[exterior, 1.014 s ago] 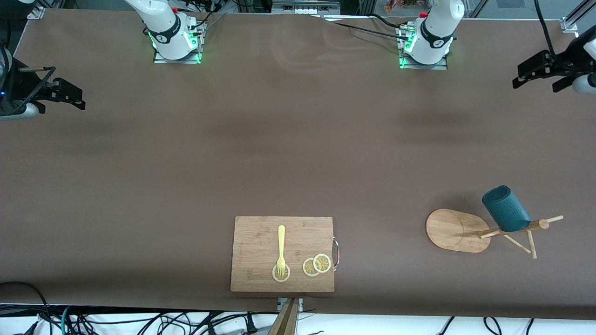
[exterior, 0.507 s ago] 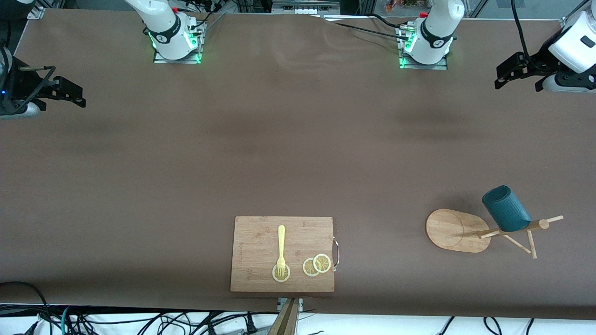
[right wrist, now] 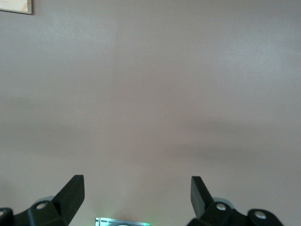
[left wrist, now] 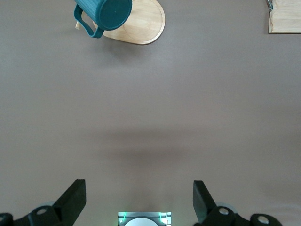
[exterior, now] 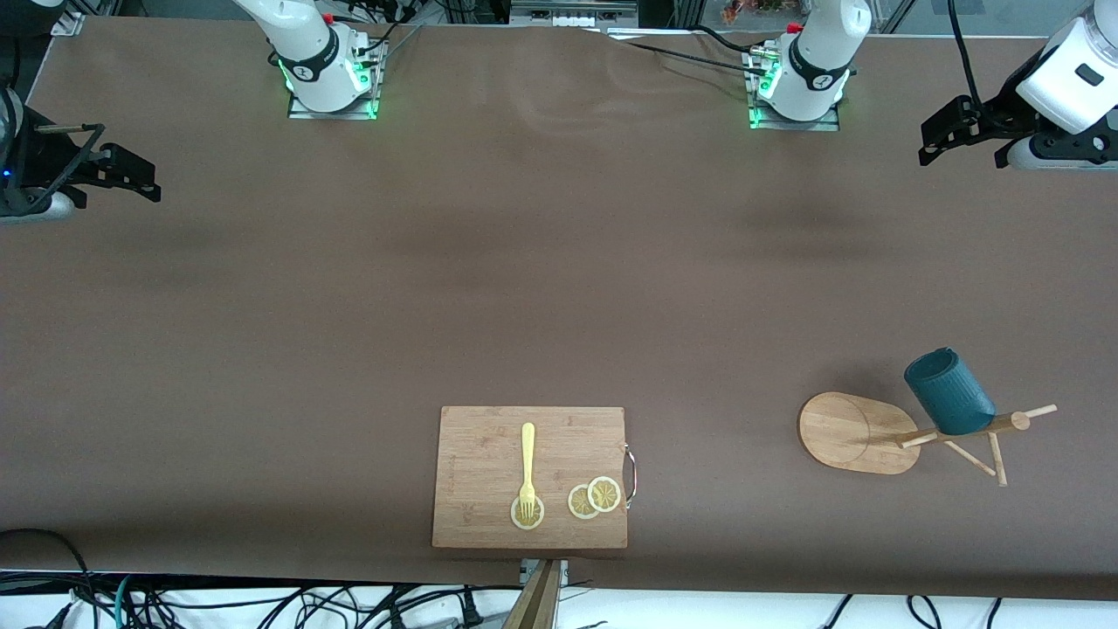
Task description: Pass cup and hang on rack
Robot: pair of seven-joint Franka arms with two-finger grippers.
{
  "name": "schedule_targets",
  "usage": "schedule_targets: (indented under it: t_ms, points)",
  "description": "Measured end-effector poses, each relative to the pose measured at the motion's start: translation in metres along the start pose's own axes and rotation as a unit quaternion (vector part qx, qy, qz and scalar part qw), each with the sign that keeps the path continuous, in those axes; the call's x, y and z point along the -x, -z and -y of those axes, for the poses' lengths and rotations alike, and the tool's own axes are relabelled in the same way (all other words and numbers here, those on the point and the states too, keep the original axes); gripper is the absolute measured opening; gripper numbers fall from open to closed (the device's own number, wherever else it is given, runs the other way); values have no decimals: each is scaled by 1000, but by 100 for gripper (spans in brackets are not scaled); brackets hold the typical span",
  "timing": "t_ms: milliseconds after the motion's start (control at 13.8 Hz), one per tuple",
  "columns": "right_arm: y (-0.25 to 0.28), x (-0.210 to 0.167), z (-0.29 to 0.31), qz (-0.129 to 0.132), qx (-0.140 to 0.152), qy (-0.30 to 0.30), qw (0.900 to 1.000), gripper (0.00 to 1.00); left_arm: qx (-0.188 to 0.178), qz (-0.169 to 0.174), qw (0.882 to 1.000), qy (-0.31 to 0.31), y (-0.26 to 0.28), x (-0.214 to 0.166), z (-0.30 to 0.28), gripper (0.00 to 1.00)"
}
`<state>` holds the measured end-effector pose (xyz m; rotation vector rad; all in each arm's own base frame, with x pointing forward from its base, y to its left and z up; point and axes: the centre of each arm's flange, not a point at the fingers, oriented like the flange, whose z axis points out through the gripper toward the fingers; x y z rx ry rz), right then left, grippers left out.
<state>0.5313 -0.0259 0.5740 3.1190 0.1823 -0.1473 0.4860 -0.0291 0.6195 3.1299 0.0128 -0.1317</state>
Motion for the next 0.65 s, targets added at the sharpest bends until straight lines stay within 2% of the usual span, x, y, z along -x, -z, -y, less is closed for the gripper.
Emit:
schedule_targets:
  t_ms: [652]
  points:
    - [0, 0, 0, 1, 0, 0, 1000, 100, 0, -2, 1000, 21, 2, 0, 0, 100]
